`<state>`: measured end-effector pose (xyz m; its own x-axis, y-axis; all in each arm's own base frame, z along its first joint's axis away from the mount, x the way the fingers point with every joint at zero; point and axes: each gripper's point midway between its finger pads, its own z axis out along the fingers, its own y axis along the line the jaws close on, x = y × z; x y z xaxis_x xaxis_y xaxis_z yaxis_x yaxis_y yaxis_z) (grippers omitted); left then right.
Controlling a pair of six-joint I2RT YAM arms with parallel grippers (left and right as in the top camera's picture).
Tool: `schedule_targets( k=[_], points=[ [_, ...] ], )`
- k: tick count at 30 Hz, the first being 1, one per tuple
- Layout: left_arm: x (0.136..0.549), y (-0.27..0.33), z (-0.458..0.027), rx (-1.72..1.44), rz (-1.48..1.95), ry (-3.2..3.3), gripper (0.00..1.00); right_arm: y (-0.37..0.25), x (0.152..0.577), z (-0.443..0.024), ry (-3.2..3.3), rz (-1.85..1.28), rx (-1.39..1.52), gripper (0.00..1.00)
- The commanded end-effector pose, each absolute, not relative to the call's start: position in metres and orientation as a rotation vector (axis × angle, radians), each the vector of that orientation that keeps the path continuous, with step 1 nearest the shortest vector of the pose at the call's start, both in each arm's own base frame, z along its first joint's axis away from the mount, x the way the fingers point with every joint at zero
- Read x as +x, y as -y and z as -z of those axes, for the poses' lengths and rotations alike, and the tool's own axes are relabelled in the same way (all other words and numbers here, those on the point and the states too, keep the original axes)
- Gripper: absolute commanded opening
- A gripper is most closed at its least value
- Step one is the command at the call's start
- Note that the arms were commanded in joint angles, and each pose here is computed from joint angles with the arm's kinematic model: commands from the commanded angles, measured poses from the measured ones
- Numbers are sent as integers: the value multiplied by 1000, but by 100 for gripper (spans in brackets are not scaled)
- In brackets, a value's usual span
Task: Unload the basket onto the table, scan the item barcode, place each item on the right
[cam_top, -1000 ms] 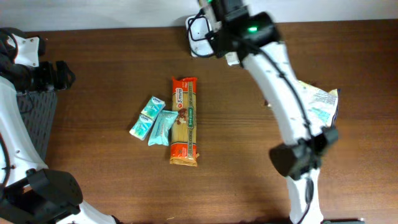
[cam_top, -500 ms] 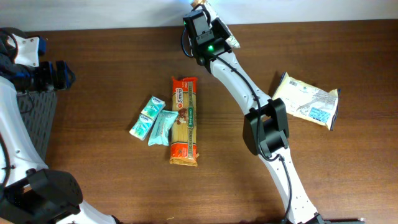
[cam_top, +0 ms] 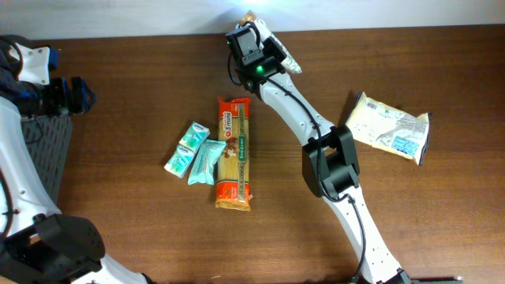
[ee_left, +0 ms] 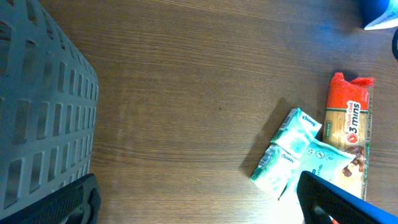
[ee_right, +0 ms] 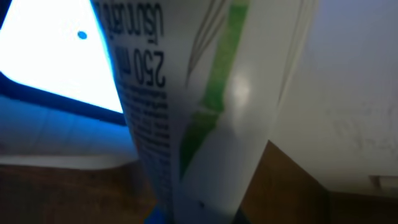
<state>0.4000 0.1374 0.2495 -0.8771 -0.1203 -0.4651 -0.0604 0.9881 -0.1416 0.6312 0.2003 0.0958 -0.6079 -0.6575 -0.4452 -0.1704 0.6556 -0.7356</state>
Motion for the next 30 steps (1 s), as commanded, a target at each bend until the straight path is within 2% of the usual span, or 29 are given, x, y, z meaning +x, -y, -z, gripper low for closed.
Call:
schedule_targets(
  k=[1, 5, 7, 9, 11, 14, 22, 30],
  points=[
    [401, -139, -247, -145, 174, -2646, 99, -203, 623, -175, -2067, 815, -548, 4],
    [401, -139, -247, -145, 174, -2646, 99, -210, 583, -228, -2167, 517, -448, 4],
    [401, -139, -247, -145, 174, -2646, 99, -217, 535, -243, -2324, 250, -461, 4],
    [401, -139, -247, -145, 174, -2646, 99, -212, 496, -244, -2471, 95, -484, 4],
    [401, -139, -247, -145, 174, -2646, 99, -197, 447, -225, -2706, -54, -521, 4],
    [401, -139, -247, -145, 174, -2646, 99, -159, 407, -188, -3017, -66, -403, 4],
    [401, -139, -247, -145, 174, -2646, 99, -119, 372, -84, -3339, -20, -279, 4],
    [401, -139, -247, -145, 174, -2646, 99, -60, 385, -65, -3351, -44, -9, 4]
  ],
)
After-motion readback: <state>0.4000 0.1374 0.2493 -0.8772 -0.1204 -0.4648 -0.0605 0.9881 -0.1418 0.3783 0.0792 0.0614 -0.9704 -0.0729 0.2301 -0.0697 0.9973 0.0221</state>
